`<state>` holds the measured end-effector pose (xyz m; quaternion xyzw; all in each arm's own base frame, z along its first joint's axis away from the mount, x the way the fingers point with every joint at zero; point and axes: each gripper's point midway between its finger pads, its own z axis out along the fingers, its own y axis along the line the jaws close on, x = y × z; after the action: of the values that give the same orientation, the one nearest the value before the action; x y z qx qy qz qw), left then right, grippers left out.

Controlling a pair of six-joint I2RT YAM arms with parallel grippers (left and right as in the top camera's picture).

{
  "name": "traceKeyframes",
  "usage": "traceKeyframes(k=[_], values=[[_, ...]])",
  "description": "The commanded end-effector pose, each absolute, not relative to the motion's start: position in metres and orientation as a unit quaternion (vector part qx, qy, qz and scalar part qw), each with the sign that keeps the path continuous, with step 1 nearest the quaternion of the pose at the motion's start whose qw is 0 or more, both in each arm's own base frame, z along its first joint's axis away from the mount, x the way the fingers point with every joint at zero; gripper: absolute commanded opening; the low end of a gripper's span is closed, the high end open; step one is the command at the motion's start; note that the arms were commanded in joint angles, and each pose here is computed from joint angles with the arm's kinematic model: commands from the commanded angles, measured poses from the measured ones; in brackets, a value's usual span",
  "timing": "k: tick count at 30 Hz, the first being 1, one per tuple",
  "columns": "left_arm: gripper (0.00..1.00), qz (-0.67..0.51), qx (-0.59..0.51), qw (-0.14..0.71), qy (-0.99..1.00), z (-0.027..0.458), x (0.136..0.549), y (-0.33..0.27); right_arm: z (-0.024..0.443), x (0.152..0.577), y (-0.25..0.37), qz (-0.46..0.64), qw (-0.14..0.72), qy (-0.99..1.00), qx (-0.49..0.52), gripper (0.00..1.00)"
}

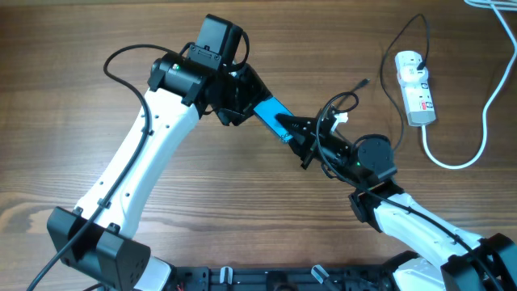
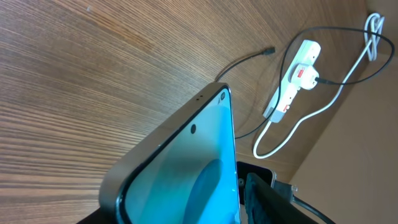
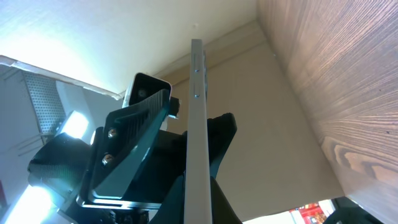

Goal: Plug charger to phone and switch on socket

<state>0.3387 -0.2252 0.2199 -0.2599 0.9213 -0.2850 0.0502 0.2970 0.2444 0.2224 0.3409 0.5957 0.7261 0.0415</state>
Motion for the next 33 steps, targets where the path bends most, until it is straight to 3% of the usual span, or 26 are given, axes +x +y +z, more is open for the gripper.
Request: traceKeyframes(k=[1,9,17,29,33], values=[[0.47,-0.29,-0.257,0.061,0.92,0.224,0.341,-0.227,0.233,0.293,0.25,0.737,0.037,0.594,0.321,0.04],[0.41,-0.291,-0.257,0.06,0.92,0.224,0.341,-0.228,0.242,0.296,0.247,0.747,0.052,0.582,0.318,0.04],[0.22,-0.291,-0.246,0.057,0.923,0.224,0.335,-0.236,0.248,0.295,0.246,0.755,0.058,0.576,0.308,0.04],[0.04,-0.3,-0.251,0.044,0.919,0.225,0.332,-0.241,0.248,0.295,0.247,0.754,0.056,0.577,0.307,0.05],[0.04,-0.303,-0.253,0.04,0.918,0.226,0.331,-0.242,0.247,0.295,0.247,0.754,0.056,0.578,0.308,0.15]])
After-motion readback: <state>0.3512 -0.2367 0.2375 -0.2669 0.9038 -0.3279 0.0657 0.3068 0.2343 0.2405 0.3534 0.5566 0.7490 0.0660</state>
